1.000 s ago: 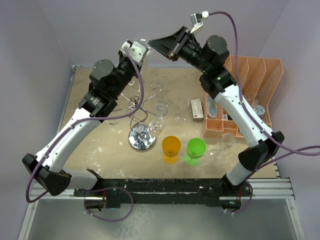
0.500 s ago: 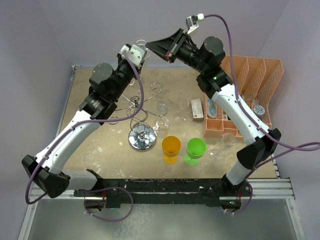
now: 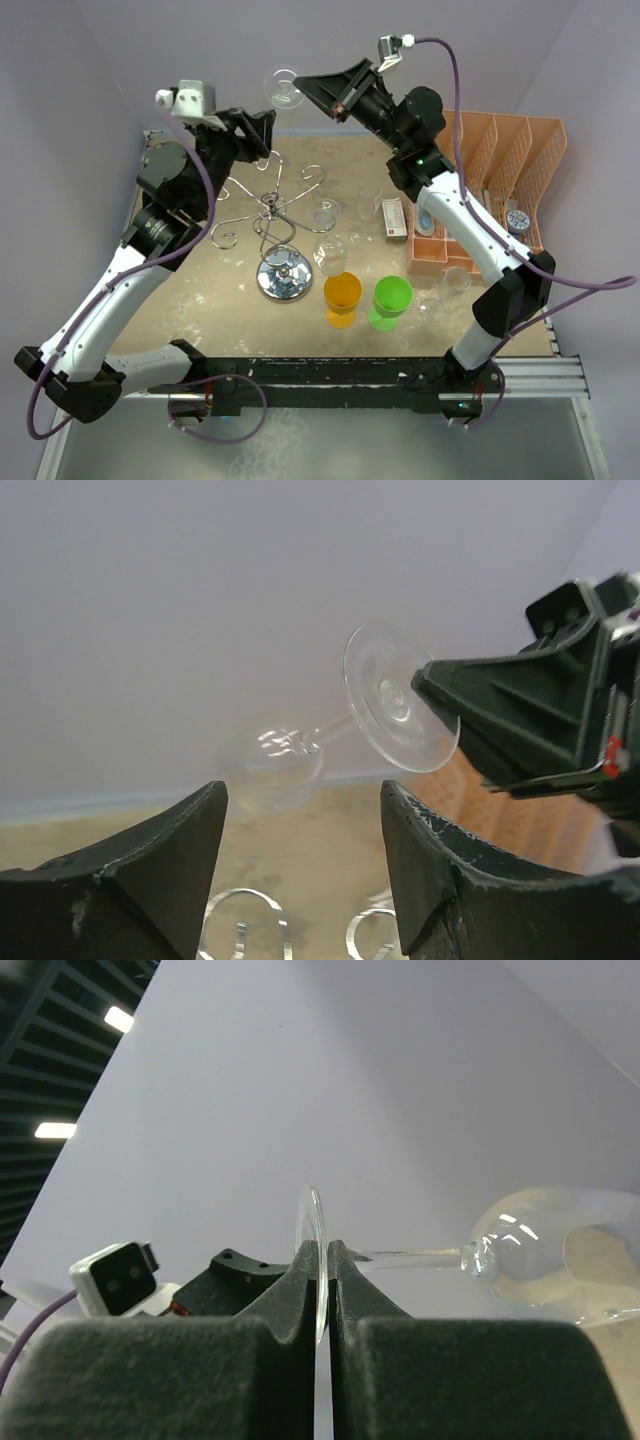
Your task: Place the wine glass upside down on the wine glass rack
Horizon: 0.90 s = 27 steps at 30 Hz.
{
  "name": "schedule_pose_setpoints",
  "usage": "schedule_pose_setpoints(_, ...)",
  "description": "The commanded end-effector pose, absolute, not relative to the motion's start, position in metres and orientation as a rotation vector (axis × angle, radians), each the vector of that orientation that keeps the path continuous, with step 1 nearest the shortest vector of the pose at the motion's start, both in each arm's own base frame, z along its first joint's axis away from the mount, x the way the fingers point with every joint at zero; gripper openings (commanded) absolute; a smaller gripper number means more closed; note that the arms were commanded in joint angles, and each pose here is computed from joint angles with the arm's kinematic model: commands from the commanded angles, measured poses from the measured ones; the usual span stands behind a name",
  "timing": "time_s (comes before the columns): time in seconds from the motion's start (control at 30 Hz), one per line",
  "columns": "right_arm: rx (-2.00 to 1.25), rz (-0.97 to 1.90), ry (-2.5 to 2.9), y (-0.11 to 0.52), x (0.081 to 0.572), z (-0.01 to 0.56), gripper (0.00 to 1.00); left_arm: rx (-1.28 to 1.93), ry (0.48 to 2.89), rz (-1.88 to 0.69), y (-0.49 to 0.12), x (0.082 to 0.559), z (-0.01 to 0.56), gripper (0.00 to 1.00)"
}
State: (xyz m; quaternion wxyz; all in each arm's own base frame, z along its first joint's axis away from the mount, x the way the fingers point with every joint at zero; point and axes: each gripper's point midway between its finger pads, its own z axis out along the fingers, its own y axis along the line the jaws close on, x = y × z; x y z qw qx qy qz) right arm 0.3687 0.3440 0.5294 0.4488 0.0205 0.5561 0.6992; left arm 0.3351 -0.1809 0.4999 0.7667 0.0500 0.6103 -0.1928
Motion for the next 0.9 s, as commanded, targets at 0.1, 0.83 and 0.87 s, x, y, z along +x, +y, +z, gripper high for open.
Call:
schedule_pose_setpoints(0.1, -0.044, 1.766, 1.148, 0.332, 0.348, 0.575, 0.0, -0.273, 1.354, -0.985, -0.2, 0.307, 0.53, 0.6)
schedule_pose_setpoints(0.83, -0.227, 1.89, 1.203, 0.35, 0.325, 0.556, 0.0, -0.418, 1.289, -0.922, -0.172, 0.328, 0.537, 0.38)
schedule_pose_setpoints(0.87, -0.229, 1.895, 1.204, 0.351, 0.325, 0.555, 0.0, -0.419, 1.283, -0.918, -0.17, 0.327, 0.539, 0.36)
